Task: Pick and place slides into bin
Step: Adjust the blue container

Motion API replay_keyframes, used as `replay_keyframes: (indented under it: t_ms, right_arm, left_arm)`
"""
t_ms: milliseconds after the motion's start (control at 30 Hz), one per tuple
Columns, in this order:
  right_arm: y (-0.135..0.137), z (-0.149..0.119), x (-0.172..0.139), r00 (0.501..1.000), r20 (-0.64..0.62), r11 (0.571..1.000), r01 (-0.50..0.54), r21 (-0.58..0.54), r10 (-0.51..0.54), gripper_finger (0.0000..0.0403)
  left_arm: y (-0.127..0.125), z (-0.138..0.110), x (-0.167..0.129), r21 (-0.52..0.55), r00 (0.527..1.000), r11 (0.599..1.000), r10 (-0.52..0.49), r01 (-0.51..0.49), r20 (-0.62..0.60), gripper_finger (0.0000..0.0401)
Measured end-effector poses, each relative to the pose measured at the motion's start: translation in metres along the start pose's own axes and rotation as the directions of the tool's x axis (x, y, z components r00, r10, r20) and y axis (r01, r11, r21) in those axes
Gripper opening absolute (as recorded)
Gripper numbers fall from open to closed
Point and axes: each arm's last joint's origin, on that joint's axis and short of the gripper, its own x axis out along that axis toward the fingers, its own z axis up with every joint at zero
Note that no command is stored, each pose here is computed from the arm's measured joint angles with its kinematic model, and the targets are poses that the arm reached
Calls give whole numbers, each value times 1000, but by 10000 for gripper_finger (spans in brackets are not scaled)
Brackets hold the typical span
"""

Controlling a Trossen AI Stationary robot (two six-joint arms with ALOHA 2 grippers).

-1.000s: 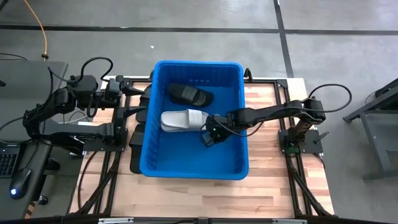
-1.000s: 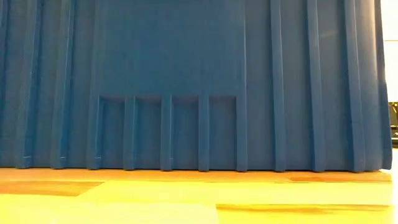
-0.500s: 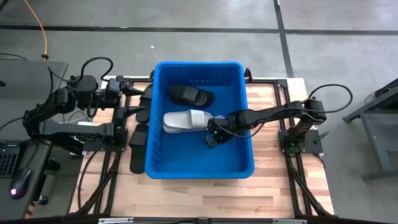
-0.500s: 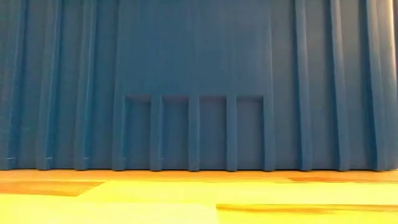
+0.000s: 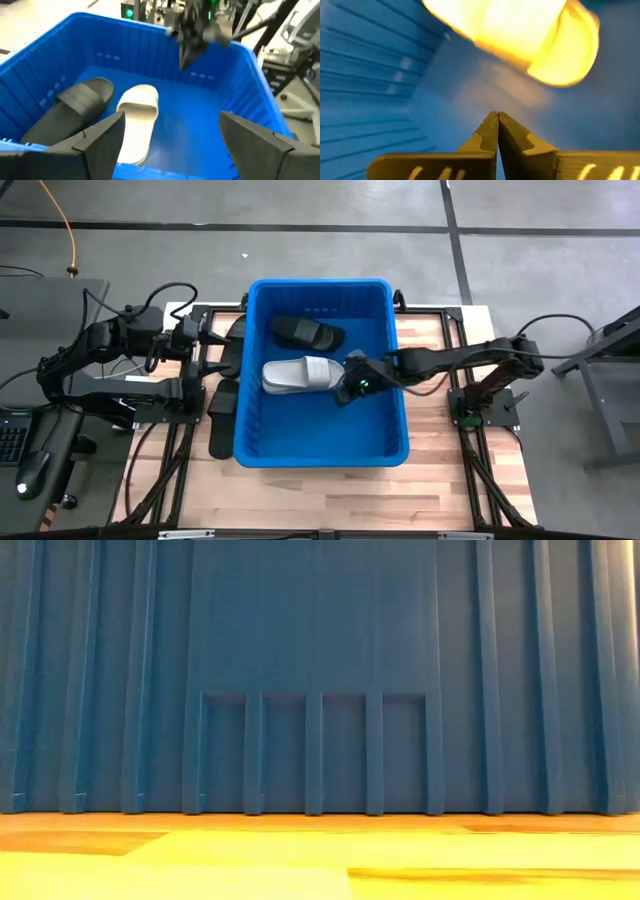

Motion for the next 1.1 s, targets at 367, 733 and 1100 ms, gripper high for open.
replay_keyframes:
  t_ms: [367, 733, 1100]
  right_arm:
    - [-3, 12, -67, 976, 166, 989, -144, 15, 140, 12]
    - [-13, 21, -100, 952, 226, 975, -219, 32, 207, 122]
    - [-23, 35, -97, 949, 275, 984, -174, 48, 155, 167]
  left_arm:
    - [1, -15, -1, 217, 988, 976, -3, 37, -157, 310]
    - [7, -32, 1, 318, 918, 947, 159, -37, -365, 310]
    - [7, -27, 11, 95, 920, 991, 122, -92, -372, 310]
